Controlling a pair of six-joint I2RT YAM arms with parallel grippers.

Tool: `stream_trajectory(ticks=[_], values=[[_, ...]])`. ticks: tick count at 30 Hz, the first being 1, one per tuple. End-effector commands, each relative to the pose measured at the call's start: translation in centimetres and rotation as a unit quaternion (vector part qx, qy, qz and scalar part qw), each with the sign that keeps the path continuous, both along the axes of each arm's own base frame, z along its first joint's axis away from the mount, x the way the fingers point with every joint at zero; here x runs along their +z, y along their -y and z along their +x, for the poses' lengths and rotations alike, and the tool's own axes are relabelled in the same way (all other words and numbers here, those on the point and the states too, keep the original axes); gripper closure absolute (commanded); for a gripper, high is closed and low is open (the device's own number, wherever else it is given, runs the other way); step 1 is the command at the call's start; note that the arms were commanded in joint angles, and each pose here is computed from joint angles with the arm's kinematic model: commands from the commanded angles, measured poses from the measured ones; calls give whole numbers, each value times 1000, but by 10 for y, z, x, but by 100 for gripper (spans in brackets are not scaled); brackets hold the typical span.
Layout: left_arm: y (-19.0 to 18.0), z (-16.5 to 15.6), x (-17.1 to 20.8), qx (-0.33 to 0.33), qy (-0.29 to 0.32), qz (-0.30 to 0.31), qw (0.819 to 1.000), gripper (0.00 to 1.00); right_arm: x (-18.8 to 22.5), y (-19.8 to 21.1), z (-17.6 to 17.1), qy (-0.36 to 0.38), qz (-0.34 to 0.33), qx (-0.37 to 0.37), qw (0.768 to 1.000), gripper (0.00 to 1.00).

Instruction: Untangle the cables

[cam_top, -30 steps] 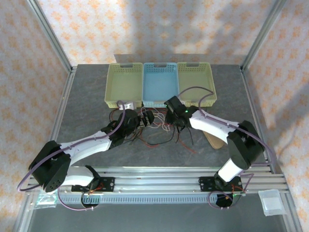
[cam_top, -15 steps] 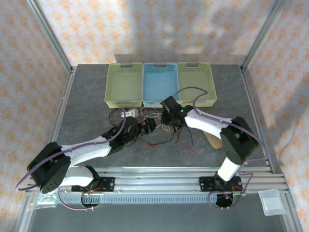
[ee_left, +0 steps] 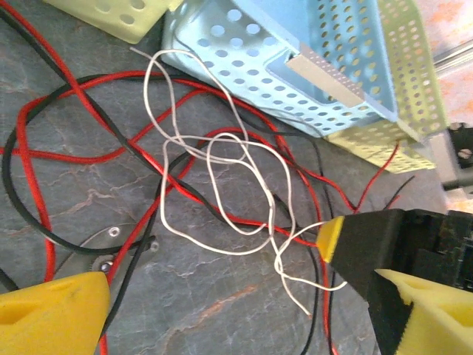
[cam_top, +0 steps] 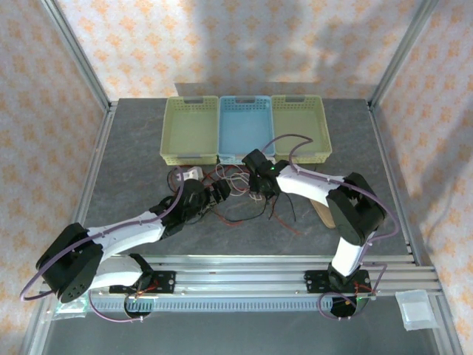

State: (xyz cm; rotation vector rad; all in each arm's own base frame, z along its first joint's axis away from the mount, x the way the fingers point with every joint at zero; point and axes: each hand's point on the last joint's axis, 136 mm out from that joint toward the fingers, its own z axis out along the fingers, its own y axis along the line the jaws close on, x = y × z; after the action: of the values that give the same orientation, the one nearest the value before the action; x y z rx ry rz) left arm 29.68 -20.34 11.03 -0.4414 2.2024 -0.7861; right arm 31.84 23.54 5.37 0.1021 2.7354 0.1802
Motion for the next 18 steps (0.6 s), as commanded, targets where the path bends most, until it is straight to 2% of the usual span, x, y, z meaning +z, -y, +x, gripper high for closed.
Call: stream_trajectory(ticks=[1,2,7,12,18], values=[[-6,8,3,15,-5,31,999,8,18,4,6,36,1,-14,999,95],[-6,10,4,16,-4,39,999,6,23,6,8,47,4,-17,999,100],[-14,16,1,24,-23,104,994,7,48,15,9,91,20,-33,995,100],[-11,23,-5,12,-46,146,988,19,71,34,5,130,25,-70,989,100],[-1,27,-17,-10,-65,154,986,34,81,70,-6,153,5,-126,980,100]])
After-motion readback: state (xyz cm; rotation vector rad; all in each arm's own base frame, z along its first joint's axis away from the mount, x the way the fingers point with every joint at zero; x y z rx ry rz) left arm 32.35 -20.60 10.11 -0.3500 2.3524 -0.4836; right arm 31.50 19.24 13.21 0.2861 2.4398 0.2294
